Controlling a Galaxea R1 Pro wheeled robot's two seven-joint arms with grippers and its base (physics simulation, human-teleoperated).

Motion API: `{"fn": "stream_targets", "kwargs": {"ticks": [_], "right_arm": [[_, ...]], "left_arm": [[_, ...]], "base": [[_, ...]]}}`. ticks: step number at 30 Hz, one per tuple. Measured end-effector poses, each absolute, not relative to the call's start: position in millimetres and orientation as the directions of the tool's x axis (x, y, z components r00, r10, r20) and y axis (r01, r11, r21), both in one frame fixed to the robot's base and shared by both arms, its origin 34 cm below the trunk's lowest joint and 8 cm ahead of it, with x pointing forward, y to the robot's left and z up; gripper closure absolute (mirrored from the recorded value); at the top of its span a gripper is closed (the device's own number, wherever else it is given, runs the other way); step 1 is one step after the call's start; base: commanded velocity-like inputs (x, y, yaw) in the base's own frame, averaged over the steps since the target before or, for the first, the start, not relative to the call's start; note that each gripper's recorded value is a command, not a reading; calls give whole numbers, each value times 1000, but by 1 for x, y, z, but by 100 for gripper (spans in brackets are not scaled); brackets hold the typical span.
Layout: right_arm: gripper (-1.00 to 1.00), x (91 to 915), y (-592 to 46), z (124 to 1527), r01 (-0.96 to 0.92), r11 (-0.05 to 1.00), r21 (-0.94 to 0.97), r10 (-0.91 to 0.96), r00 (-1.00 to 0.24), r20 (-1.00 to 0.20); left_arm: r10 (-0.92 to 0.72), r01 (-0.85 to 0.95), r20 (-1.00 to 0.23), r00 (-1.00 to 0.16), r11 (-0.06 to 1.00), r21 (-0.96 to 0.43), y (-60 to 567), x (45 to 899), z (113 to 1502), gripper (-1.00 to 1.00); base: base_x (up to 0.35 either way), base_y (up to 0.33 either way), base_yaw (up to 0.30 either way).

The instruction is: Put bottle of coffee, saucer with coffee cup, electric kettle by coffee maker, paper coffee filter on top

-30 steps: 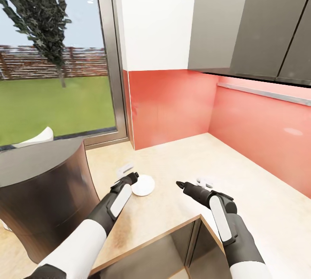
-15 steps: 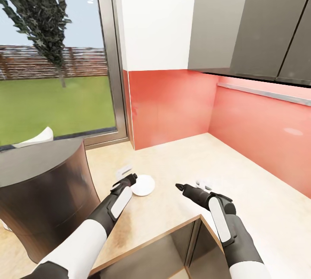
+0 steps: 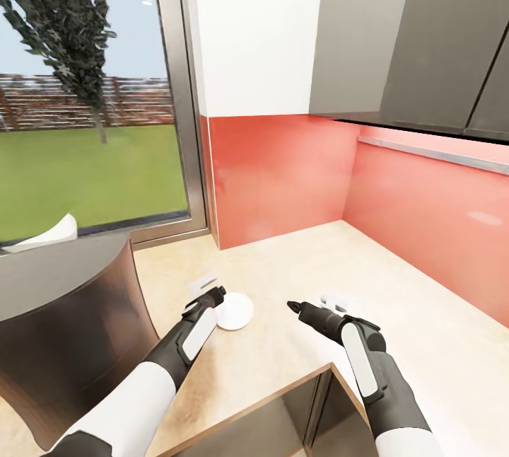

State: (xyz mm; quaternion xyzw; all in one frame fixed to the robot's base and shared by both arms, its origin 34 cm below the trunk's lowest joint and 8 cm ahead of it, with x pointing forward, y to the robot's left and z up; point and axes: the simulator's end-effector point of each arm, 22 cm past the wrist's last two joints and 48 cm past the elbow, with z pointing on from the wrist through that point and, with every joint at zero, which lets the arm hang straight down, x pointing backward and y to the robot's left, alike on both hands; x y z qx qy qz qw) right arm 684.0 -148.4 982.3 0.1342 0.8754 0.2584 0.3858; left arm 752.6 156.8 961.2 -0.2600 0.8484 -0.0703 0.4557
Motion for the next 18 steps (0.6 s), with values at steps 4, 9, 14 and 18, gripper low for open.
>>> {"fn": "stream_targets", "kwargs": {"ticks": [4, 9, 14, 18], "right_arm": [[-100, 684, -148, 982, 36, 830, 557, 435, -667, -605], [-100, 684, -147, 982, 35, 829, 558, 435, -668, -604], [-100, 684, -146, 982, 35, 829, 558, 435, -668, -604], [-100, 684, -147, 982, 35, 829, 559, 436, -668, -604]], "left_arm": [[-505, -367, -735, -452, 857, -363, 153, 752, 961, -100], [-504, -362, -733, -457, 858, -364, 151, 751, 959, -100], [-509, -354, -730, -456, 856, -376, 148, 751, 956, -100], [-541, -348, -710, -451, 839, -418, 143, 750, 948, -100]], "base": [[7, 0, 0], [1, 0, 0], [0, 0, 0], [0, 0, 0]]}}
